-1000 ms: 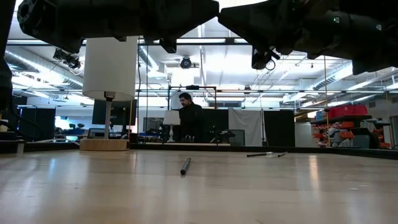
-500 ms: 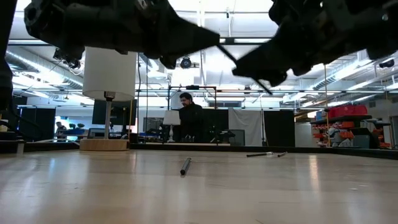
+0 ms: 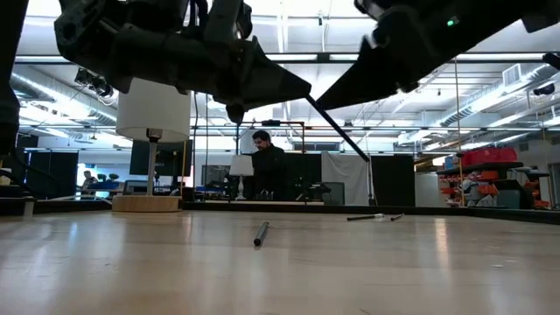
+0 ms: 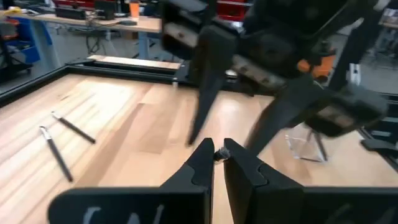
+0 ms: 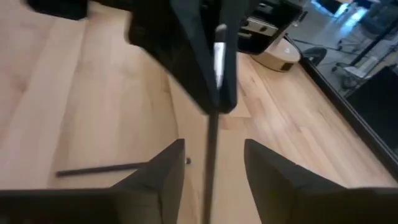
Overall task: Pick & Place Makeup Supplies
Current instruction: Put the silver makeup brush into the transparent organizer
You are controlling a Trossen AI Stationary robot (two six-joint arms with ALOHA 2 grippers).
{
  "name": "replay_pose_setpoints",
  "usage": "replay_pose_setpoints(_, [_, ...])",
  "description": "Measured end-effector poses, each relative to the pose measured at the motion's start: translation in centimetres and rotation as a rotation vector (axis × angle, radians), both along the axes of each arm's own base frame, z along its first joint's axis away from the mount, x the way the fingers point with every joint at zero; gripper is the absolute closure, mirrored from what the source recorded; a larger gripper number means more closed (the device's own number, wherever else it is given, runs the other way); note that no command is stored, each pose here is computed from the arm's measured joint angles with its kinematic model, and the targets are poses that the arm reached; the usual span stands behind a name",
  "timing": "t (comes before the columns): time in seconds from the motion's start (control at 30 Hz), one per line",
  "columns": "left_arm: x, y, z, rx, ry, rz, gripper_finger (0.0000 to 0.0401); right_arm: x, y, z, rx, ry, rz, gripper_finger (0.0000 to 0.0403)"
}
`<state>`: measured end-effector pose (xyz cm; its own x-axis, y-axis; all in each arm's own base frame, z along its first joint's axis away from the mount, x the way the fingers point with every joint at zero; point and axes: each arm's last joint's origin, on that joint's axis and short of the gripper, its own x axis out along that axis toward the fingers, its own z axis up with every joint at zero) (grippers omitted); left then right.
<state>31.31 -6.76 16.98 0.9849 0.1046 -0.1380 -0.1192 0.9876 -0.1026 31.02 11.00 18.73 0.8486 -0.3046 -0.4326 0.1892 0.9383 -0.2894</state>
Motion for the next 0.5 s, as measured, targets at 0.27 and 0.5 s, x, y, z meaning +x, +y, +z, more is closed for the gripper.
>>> replay_pose_setpoints(0.27, [0.0, -0.02, 0.01, 0.0, 0.0, 0.0, 0.0376, 0.97, 0.11, -0.64, -0.013, -0.012, -0.024, 0.0297])
replay_pose_setpoints(0.5, [-0.01, -0.02, 0.02, -0.001, -0.002, 0.001, 0.0374, 1.17, 0.02, -0.4, 0.003, -0.041, -0.027, 0.0375])
